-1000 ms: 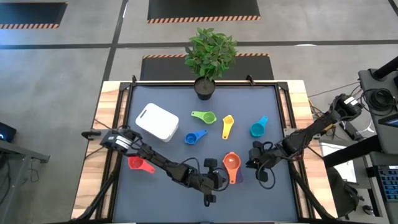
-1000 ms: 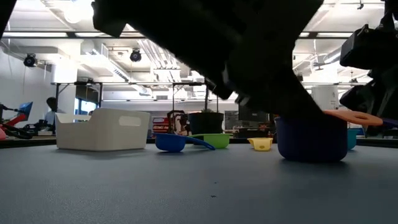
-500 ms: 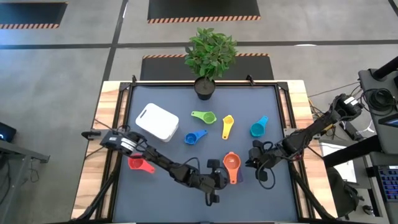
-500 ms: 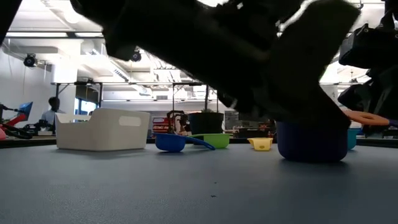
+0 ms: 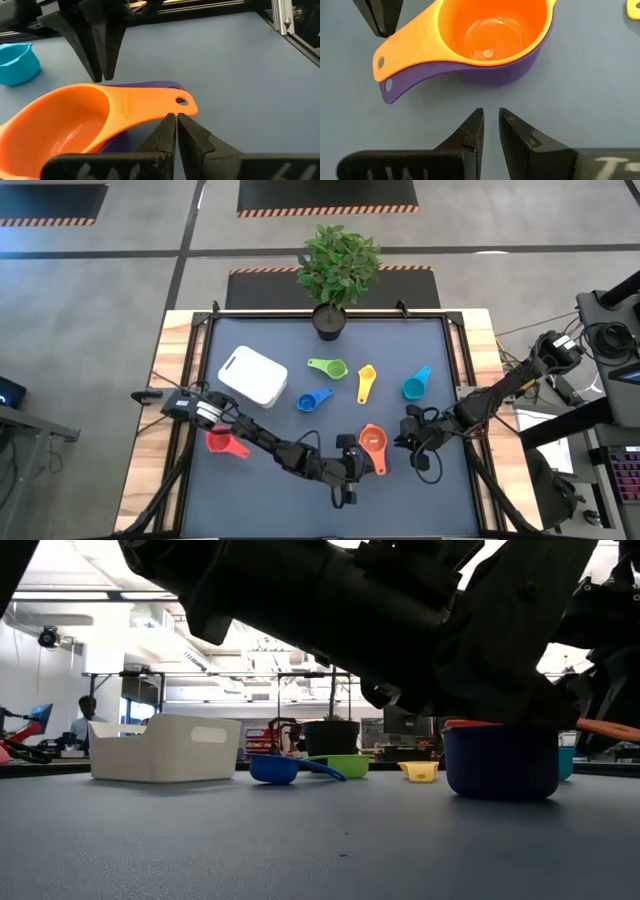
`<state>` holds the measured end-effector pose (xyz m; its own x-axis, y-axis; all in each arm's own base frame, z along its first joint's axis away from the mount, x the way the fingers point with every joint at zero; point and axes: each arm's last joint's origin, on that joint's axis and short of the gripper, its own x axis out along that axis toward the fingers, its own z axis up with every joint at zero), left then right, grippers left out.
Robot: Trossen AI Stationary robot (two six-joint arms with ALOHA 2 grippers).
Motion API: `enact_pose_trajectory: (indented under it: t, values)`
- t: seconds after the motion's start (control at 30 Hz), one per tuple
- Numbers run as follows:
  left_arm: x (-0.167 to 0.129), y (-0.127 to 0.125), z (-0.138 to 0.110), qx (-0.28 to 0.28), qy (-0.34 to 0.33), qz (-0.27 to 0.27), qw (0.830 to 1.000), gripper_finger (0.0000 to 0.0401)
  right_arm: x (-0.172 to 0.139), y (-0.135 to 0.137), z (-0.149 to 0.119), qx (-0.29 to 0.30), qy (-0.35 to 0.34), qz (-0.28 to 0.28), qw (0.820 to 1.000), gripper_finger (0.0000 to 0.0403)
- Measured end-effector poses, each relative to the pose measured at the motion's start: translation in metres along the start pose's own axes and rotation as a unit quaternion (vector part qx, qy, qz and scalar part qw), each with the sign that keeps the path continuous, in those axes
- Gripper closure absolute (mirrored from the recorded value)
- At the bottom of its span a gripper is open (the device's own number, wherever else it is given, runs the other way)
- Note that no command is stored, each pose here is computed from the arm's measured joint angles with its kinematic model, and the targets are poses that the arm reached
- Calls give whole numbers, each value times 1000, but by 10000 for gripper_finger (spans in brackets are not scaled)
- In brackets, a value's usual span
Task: Nest measuring cups in basket
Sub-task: Stack the orange measuring cup on top of the violet measuring cup
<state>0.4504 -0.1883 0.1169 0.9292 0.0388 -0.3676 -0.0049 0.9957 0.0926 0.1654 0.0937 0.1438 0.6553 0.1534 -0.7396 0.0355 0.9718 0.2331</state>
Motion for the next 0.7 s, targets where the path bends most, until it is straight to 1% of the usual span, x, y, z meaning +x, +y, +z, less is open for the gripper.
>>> enact_pose_trajectory:
  t: [0.27,0.57,0.7]
  values:
    - [7,0,-7,-14,-20,1,1000,401,0,0,0,0,0,0,1000,355]
    - [7,2,-3,-21,-41,17,999,401,0,0,0,0,-1,0,1000,355]
    - [7,0,-3,-13,-40,16,999,401,0,0,0,0,0,0,1000,355]
